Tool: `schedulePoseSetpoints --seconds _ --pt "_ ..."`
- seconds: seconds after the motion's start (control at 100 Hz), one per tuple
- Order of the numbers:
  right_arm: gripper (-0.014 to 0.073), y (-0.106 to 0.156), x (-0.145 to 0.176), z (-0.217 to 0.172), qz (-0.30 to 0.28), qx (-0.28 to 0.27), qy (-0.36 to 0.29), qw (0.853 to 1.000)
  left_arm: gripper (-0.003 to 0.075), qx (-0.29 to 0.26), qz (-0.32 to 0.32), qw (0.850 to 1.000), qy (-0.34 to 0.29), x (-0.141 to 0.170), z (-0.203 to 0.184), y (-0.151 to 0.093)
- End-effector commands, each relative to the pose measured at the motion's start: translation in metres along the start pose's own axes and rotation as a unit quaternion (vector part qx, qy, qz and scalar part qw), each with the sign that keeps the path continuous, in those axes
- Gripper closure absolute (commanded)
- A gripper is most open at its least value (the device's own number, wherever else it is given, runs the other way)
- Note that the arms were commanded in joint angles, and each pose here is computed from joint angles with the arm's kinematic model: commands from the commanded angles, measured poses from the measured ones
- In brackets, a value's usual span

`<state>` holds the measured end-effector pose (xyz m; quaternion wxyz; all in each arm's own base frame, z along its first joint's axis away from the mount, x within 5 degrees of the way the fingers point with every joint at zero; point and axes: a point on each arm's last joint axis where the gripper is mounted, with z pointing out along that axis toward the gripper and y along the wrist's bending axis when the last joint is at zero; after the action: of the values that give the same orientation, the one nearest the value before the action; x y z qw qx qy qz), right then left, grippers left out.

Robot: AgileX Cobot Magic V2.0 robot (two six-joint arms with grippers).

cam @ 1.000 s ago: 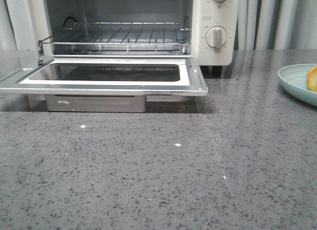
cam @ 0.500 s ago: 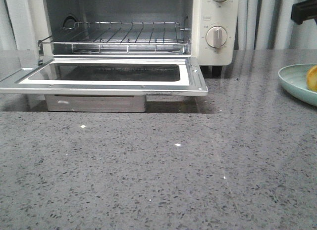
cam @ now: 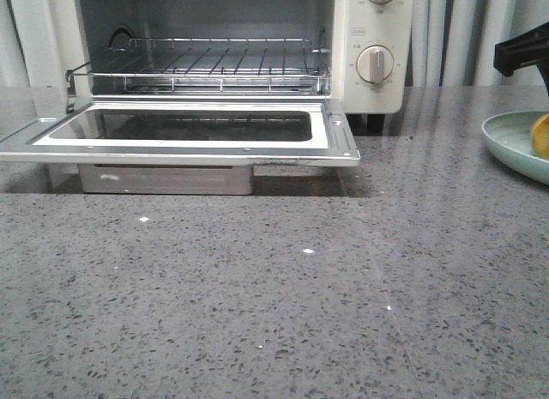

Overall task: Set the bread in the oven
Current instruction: 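Lower the right gripper over the bread roll and grasp it, then lift the bread roll with the right gripper toward the open oven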

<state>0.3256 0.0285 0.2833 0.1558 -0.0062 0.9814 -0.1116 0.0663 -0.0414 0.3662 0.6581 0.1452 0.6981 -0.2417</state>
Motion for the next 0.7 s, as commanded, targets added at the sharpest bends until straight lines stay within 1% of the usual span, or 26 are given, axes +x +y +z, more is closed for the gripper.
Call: schedulePoseSetpoints --seconds 0.0,0.11,0.18,0.25,0.32,0.37,0.4,0.54,0.69 --pt "0.0312 -0.013 -0.007 -0.015 0.003 0.014 -0.039 0.999 0.0742 0.006 -0.003 0.999 -0.047 -0.016 -0.002 -0.002" --pt "0.0337 -0.013 -0.007 -0.014 0.004 0.015 -0.037 0.999 0.0742 0.006 -0.003 0.999 -0.047 -0.016 -0.002 -0.002" --pt "0.0382 -0.013 -0.007 -0.014 0.004 0.015 -0.036 0.999 0.0742 0.006 -0.003 0.999 -0.047 -0.016 -0.002 -0.002" --pt "0.0454 -0.013 -0.007 -0.014 0.004 0.016 -0.033 0.999 0.0742 0.006 -0.003 0.999 -0.047 -0.016 -0.002 -0.002" --pt "0.0554 -0.013 -0.006 -0.014 0.004 0.016 -0.031 0.999 0.0742 0.006 -0.003 0.999 -0.047 -0.016 -0.002 -0.002" --pt "0.0641 -0.013 -0.006 -0.014 0.004 0.016 -0.031 0.999 0.0742 0.006 -0.003 0.999 -0.048 -0.016 -0.002 -0.002" --pt "0.0671 -0.013 -0.006 -0.014 0.004 0.016 -0.031 0.999 0.0742 0.006 -0.003 0.999 -0.048 -0.016 -0.002 -0.002" --pt "0.0669 -0.013 -0.006 -0.014 0.004 0.016 -0.030 0.999 0.0742 0.006 -0.003 0.999 -0.052 -0.018 -0.002 -0.002" --pt "0.0669 -0.013 -0.004 -0.022 0.004 0.014 -0.042 0.999 0.0742 0.006 0.005 0.998 -0.063 -0.029 -0.007 -0.004"
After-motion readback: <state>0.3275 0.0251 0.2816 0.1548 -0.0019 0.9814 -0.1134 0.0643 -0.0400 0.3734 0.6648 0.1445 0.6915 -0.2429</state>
